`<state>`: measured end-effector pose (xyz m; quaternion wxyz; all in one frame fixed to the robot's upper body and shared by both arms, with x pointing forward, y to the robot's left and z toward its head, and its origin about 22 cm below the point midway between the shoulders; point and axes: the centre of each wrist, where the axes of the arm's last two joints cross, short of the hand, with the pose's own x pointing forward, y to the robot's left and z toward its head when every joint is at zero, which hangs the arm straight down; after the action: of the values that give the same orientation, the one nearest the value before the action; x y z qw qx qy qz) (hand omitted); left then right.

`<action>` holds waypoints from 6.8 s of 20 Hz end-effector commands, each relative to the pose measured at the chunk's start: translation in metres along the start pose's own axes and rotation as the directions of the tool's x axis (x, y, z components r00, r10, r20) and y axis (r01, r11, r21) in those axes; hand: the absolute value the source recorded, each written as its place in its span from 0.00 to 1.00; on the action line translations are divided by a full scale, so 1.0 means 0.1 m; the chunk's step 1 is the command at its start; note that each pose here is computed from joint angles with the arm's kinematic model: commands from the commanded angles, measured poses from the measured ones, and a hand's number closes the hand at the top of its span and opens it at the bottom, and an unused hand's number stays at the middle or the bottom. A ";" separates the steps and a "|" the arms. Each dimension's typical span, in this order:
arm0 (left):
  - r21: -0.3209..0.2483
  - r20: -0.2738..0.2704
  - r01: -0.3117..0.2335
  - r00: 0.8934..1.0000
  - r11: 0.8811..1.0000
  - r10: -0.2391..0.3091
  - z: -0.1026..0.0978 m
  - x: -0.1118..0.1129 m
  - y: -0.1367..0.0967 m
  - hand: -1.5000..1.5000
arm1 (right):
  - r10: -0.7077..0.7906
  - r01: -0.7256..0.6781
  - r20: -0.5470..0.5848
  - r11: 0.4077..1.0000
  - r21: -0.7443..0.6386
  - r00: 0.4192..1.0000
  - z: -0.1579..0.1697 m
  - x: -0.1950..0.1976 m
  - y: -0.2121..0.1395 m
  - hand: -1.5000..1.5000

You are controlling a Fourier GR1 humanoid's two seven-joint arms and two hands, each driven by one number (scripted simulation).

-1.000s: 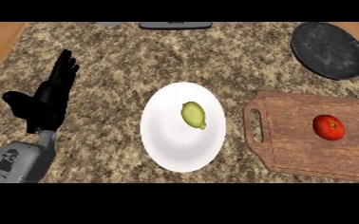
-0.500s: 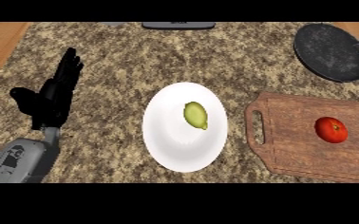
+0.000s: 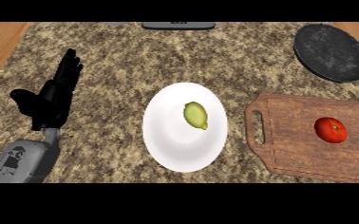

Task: Pick the tomato from the cutting board and place it in the pan

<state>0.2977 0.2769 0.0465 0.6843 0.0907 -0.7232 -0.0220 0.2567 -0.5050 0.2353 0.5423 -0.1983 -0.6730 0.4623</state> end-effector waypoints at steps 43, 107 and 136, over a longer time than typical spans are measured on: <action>0.006 0.006 -0.005 1.000 1.000 0.005 0.16 -0.05 -0.16 0.50 | 0.268 -0.191 -0.145 0.896 0.400 0.952 -0.59 0.01 1.27 0.00; 0.003 0.002 -0.010 1.000 1.000 0.010 -0.08 0.09 -0.09 0.50 | 0.148 -0.184 -0.134 0.930 -0.319 0.980 -0.96 1.19 1.76 1.00; -0.087 0.058 -0.014 0.998 0.996 0.020 -0.08 0.14 -0.30 0.50 | 0.052 -0.301 -0.438 0.798 -0.522 0.898 -1.04 -0.83 0.92 1.00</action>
<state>0.3094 0.2504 0.0589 0.6689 0.0580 -0.7396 -0.0477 0.3658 -0.4649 0.1192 0.5311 -0.4976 -0.6409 0.2440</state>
